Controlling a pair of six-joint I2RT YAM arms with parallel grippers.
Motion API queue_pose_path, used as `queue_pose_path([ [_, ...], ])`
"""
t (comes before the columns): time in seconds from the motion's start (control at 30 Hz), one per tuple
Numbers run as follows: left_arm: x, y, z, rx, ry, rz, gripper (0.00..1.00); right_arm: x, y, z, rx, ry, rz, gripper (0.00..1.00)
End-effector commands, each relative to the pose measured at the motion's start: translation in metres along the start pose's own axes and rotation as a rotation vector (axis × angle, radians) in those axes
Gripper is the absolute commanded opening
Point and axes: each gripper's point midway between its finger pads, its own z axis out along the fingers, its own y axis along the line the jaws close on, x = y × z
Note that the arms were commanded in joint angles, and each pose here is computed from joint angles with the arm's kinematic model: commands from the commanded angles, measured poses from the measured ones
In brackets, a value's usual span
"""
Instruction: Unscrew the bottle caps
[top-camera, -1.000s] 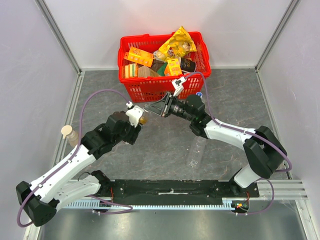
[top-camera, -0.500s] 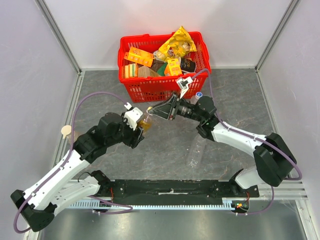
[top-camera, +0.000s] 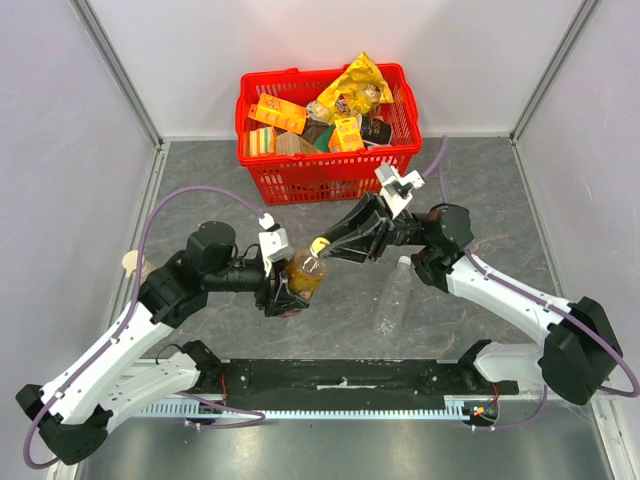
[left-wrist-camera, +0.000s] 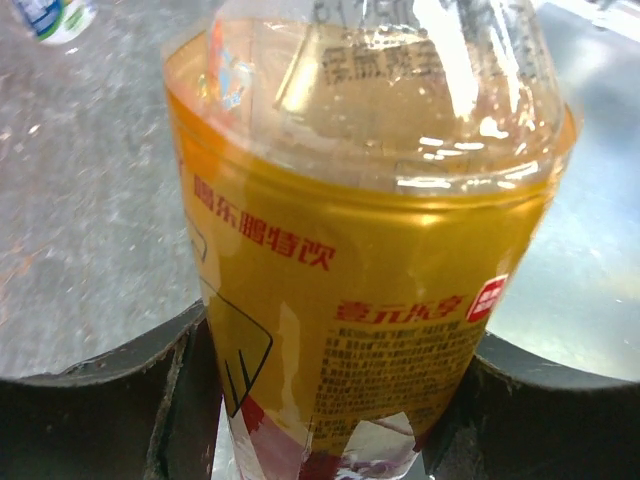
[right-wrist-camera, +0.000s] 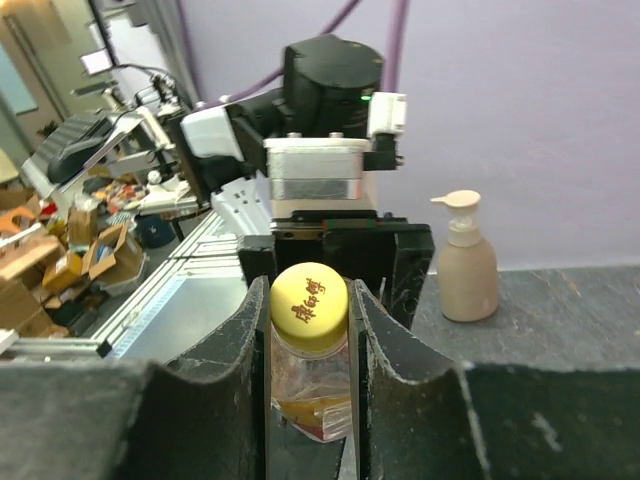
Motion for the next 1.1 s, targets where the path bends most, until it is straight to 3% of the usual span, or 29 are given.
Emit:
queue_pose_path([
  [0.0,-0.034,-0.035,-0.007,0.194,-0.119,0.104,0.38,-0.005,0.052,-0.004,-0.187,0.042,-0.109,0.0],
  [0.33,-0.046,-0.069,-0.013,0.416,-0.164,0.116,0.38,-0.01,0.081,-0.01,-0.268,0.046,-0.165,0.01],
  [0.5,-0.042,-0.067,-0.009,0.418,-0.148,0.096,0.38,-0.014,0.083,-0.009,-0.265,0.032,-0.164,0.11],
  [0.53,-0.041,-0.067,-0.008,0.416,-0.145,0.093,0.38,-0.015,0.082,-0.009,-0.262,0.028,-0.165,0.15],
  [0.6,-0.038,-0.064,-0.006,0.403,-0.139,0.085,0.38,-0.018,0.081,-0.008,-0.251,0.014,-0.161,0.33],
  [0.7,-0.033,-0.059,-0.003,0.376,-0.13,0.078,0.38,-0.021,0.081,-0.007,-0.239,-0.002,-0.157,0.82],
  [0.77,-0.03,-0.054,0.0,0.347,-0.12,0.07,0.38,-0.023,0.081,-0.008,-0.232,-0.01,-0.158,0.98],
  [1.07,-0.011,-0.036,0.008,0.255,-0.064,0.041,0.37,-0.034,0.069,-0.003,-0.153,-0.041,-0.137,0.98],
])
